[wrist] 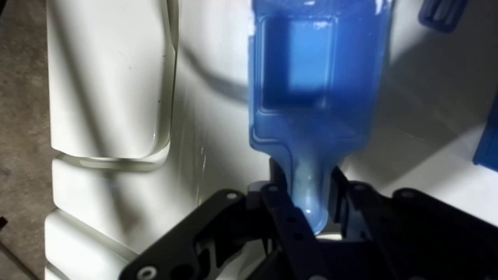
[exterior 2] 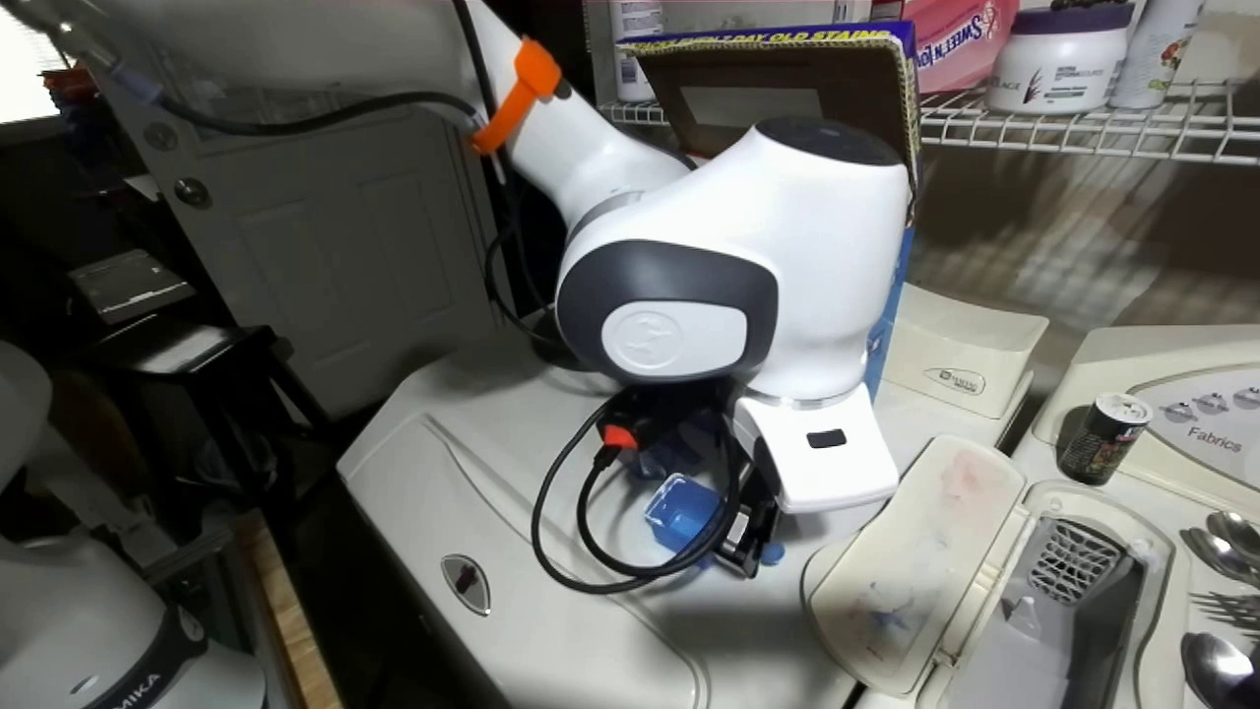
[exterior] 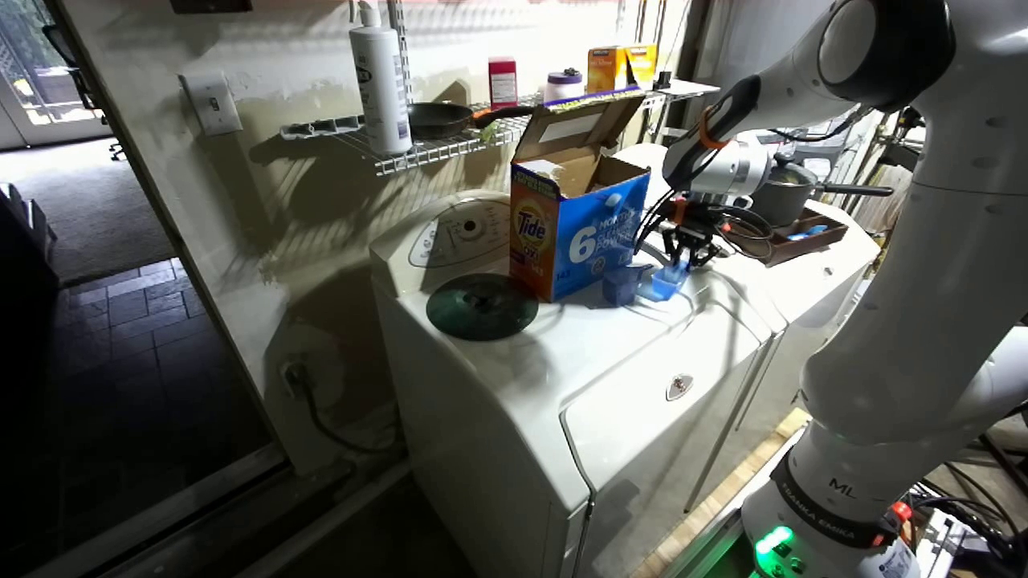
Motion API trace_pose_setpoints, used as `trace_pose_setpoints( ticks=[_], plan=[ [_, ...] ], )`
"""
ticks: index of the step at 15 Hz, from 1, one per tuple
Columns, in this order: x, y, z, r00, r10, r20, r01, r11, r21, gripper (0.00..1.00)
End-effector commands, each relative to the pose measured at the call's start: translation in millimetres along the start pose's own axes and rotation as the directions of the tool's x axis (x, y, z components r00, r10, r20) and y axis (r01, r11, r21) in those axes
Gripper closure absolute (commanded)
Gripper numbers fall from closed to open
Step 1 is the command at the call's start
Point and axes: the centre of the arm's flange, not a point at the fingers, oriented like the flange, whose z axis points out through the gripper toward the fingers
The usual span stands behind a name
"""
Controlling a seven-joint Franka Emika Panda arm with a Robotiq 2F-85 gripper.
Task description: Use the light blue scoop to scoop up some objects from the blue bowl
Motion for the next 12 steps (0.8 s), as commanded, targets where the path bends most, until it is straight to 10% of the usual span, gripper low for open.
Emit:
trace_pose_setpoints(
  ticks=[1, 12],
  plan=[
    [2.7, -4.0, -25.2, 1.0, 0.014, 0.006, -0.014, 1.0, 0.023, 0.95],
    [0.5, -11.8, -58.2, 1.0, 0.001, -0.013, 0.0, 0.999, 0.052, 0.99]
  ],
)
